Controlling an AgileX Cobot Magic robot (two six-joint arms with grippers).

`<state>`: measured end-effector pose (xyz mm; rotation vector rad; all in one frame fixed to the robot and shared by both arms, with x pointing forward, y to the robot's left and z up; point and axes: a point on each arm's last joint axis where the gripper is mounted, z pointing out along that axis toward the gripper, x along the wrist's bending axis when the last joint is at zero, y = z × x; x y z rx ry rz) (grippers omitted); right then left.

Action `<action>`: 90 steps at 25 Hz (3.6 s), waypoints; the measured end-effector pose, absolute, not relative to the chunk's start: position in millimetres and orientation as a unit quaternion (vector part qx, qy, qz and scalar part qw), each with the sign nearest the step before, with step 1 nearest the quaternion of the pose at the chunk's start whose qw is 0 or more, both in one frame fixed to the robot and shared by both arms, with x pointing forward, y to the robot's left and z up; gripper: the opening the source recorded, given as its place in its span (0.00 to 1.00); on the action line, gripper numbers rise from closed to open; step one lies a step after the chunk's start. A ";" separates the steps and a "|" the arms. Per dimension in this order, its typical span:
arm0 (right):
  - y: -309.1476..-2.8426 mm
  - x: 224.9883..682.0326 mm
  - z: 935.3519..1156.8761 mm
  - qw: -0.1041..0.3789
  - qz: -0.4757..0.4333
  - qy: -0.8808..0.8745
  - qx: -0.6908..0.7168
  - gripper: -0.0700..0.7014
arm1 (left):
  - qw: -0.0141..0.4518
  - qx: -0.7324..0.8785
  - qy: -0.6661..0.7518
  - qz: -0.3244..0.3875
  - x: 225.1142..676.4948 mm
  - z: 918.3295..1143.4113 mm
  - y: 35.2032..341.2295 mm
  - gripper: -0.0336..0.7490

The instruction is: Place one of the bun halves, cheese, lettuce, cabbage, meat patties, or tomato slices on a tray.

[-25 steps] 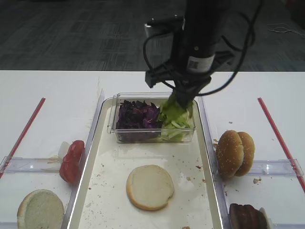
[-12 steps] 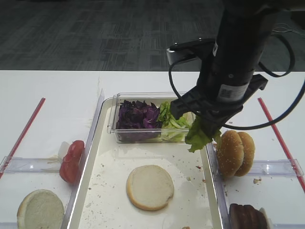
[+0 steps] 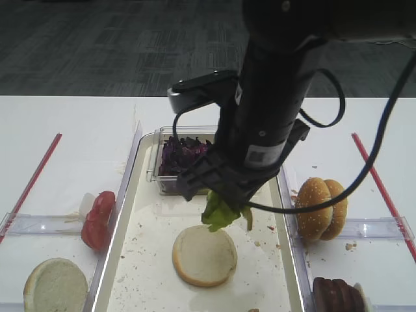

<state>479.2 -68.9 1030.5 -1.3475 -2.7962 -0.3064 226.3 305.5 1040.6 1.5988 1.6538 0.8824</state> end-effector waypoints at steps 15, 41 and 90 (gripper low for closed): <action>-27.2 460.8 1000.6 0.028 -0.096 -0.915 -0.390 0.17 | 0.332 0.612 0.633 0.338 226.3 1040.6 305.5 0.83; -26.1 472.5 975.9 -0.009 -0.062 -0.920 -0.388 0.18 | 0.332 0.612 0.633 0.338 226.3 1040.6 305.5 0.83; -61.0 482.5 1032.9 -0.068 -0.120 -0.895 -0.424 0.97 | 0.332 0.612 0.633 0.338 226.3 1040.6 305.5 0.83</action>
